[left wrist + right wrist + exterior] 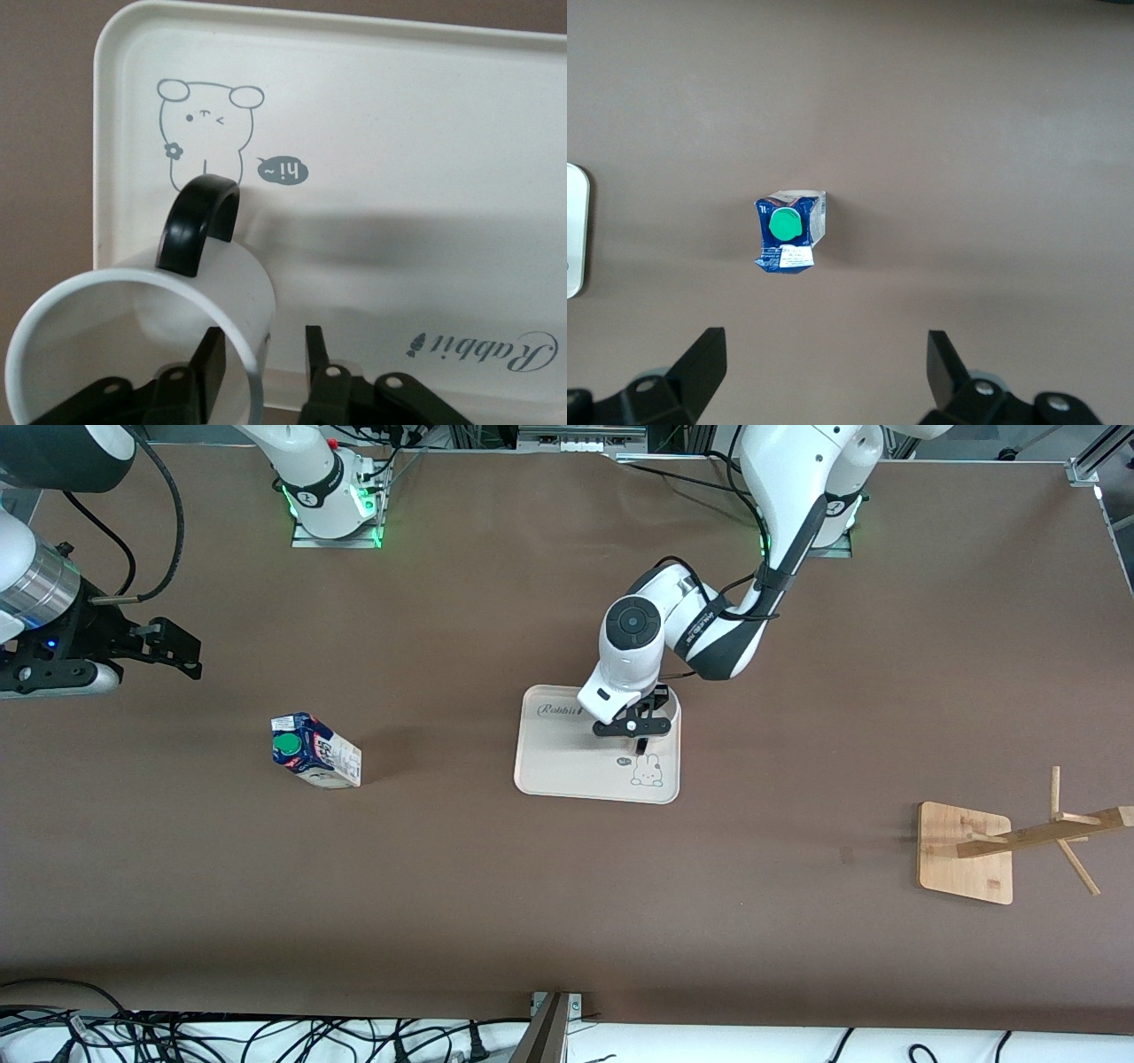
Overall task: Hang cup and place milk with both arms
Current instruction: 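Close the left gripper on the white mug's rim and lift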
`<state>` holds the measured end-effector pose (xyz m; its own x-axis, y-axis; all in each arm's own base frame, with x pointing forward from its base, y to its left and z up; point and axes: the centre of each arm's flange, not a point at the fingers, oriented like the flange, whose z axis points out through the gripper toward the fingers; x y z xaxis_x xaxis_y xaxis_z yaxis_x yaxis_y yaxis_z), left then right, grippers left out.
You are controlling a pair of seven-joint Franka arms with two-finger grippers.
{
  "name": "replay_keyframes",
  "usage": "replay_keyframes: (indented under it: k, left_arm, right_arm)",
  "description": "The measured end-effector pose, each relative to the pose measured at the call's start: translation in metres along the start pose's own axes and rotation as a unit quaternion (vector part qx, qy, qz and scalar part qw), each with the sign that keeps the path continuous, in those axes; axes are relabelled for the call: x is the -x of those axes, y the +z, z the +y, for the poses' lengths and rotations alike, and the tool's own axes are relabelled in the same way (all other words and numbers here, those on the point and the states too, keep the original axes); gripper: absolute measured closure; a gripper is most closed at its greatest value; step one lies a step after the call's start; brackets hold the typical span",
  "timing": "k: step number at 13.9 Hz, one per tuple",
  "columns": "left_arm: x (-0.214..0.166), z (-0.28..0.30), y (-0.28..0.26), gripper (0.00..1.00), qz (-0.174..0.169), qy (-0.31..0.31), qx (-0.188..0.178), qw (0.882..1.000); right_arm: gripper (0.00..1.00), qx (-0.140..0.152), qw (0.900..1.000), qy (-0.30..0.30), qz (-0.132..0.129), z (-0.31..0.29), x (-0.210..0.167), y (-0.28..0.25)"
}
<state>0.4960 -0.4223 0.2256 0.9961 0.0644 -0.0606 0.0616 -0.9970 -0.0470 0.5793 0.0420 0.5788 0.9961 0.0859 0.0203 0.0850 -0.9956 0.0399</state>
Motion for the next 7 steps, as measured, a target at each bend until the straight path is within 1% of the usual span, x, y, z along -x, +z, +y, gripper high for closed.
replay_keyframes:
  k: [3, 4, 6, 7]
  left_arm:
    - [-0.003, -0.001, -0.003, 0.90, 0.003, -0.002, 0.001, 1.000]
    - [-0.006, -0.003, -0.007, 0.94, 0.007, -0.004, 0.002, 1.000]
    - [-0.019, -0.013, -0.032, 0.94, 0.020, -0.015, 0.008, 1.000]
    - [-0.032, -0.026, -0.058, 0.94, 0.027, -0.024, 0.009, 0.999]
  right_arm:
    - [0.00, 0.000, 1.000, 0.000, 0.000, 0.000, 0.000, 0.000]
    - [0.00, 0.000, 1.000, 0.000, 0.000, 0.000, 0.000, 0.000]
    - [0.00, 0.000, 1.000, 0.000, 0.000, 0.000, 0.000, 0.000]
    - [0.00, 0.000, 1.000, 0.000, 0.000, 0.000, 0.000, 0.000]
